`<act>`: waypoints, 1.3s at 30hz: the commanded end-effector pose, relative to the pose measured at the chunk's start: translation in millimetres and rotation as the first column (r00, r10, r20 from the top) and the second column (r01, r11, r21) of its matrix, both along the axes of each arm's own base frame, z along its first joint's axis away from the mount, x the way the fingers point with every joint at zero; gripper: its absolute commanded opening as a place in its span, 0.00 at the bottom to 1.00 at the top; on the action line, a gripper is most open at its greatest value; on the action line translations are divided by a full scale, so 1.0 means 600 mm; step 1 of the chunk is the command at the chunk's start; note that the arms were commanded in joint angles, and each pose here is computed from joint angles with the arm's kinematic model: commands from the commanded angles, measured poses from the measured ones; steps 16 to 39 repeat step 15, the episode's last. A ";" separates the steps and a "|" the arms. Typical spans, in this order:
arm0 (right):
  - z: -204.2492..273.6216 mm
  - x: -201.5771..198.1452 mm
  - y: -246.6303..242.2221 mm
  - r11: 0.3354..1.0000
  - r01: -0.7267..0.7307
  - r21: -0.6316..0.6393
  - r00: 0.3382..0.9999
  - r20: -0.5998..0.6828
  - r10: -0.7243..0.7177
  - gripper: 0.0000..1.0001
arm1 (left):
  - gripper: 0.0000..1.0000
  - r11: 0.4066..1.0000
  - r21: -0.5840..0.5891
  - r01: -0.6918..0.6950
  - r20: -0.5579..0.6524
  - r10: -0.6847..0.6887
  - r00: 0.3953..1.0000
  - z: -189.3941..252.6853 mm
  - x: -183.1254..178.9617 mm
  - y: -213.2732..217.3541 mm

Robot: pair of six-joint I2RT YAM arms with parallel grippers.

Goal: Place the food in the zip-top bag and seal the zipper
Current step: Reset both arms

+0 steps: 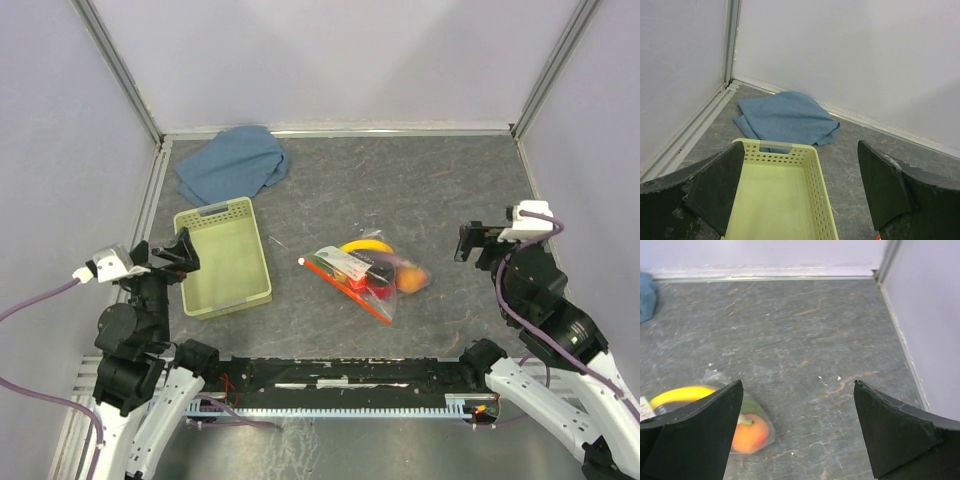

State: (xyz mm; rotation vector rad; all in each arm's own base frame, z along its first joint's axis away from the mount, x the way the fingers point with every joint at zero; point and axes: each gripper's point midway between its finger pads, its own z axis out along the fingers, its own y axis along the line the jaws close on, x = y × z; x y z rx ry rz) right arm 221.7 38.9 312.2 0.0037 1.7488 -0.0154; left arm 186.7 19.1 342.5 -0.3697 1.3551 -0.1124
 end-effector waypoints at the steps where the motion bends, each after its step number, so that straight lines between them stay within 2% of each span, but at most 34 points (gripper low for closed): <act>1: -0.011 -0.014 -0.059 0.983 0.183 0.014 0.982 0.034 -0.183 0.99 | 1.00 0.999 -0.031 -0.024 0.052 0.026 0.998 0.010 0.002 0.006; 11: -0.023 -0.007 -0.041 0.991 0.133 0.007 0.991 0.030 -0.133 0.99 | 1.00 1.000 -0.016 -0.025 0.016 0.025 1.000 0.000 0.016 0.001; 39: -0.022 -0.006 -0.042 0.991 0.136 0.005 0.990 0.032 -0.136 0.99 | 1.00 1.000 -0.014 -0.023 0.015 0.023 1.000 -0.001 0.016 0.001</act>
